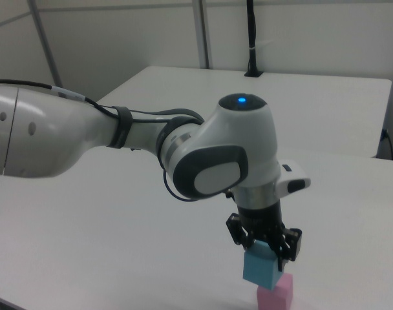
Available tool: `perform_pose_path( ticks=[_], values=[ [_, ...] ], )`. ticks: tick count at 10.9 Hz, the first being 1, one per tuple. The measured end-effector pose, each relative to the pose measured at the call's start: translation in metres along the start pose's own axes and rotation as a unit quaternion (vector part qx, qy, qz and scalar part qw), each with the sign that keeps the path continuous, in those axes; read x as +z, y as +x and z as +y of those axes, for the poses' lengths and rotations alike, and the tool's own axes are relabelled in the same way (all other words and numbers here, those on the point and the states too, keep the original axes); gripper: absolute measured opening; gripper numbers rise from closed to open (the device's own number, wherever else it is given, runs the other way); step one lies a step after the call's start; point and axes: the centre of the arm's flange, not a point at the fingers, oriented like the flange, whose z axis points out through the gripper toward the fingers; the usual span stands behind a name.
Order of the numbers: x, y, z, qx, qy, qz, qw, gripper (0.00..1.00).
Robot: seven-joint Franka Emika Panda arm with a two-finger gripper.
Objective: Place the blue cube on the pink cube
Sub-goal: 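Lift the light-blue cube and carry it over the pink cube, then lower the light-blue cube onto the pink cube and open the gripper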
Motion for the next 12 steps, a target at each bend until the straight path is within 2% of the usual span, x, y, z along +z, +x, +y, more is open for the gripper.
perform_pose_path(
  ticks=[2, 4, 8, 9, 12],
  values=[
    [0.003, -0.008, 0.007, -0.018, 0.007, 0.012, 0.9997, 0.59],
    [0.006, -0.006, 0.009, -0.020, -0.009, 0.032, 0.9992, 0.59],
    [0.019, 0.001, 0.006, -0.024, -0.017, 0.043, 0.9986, 0.59],
    [0.023, 0.001, 0.006, -0.025, -0.016, 0.042, 0.9987, 0.63],
    [0.027, 0.002, 0.005, -0.025, -0.015, 0.040, 0.9988, 1.00]
  ],
)
